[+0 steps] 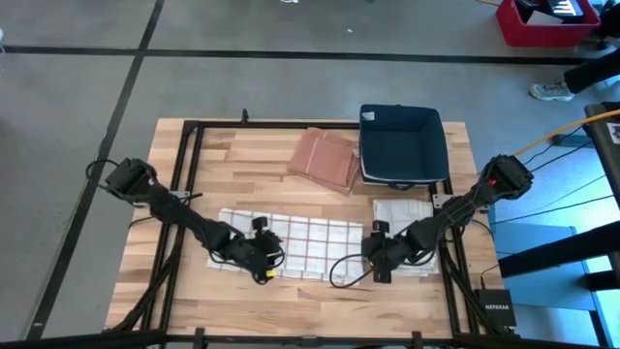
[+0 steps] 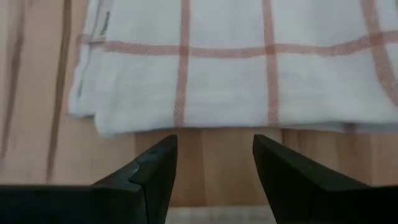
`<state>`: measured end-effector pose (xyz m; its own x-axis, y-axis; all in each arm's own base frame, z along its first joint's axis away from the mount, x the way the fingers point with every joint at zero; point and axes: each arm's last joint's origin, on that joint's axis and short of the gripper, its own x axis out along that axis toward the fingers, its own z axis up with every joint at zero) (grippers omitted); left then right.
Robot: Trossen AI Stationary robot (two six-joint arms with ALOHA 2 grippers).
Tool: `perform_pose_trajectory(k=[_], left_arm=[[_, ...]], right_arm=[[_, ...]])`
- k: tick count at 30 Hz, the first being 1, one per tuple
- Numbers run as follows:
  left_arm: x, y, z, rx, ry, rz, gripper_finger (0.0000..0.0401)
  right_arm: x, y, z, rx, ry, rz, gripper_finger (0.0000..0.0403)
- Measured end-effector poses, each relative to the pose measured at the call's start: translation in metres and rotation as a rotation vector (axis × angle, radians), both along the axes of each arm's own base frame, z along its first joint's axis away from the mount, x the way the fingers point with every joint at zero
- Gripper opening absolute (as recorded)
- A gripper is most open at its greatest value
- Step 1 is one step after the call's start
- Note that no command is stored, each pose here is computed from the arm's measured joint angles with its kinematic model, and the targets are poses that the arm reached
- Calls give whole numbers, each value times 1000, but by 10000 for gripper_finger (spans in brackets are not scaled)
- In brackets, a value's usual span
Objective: Fold towel
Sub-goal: Fold the white towel
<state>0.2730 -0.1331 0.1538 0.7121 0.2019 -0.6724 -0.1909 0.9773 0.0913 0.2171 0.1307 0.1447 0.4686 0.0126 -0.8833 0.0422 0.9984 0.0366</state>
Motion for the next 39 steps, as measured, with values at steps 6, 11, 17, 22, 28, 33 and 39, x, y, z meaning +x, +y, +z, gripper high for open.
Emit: perform_pose_trajectory(k=[6, 11, 17, 22, 28, 33, 39], left_arm=[[13, 21, -19, 77, 67, 33, 166], [13, 17, -30, 54, 109, 10, 166], [12, 16, -33, 72, 133, -7, 166], [12, 16, -34, 57, 129, 9, 166], [12, 16, -34, 53, 128, 13, 166], [12, 16, -34, 44, 125, 24, 166], [12, 16, -34, 40, 124, 28, 166]], right_arm=[[6, 2, -13, -59, -18, 1, 214], [14, 8, -25, -62, -31, 60, 214], [25, 12, -28, -63, -101, 105, 214], [24, 12, -19, -85, -30, 117, 214], [27, 17, -16, 106, -14, -50, 214], [29, 14, -15, 196, 69, 68, 214], [31, 18, 19, 150, 133, 189, 214]])
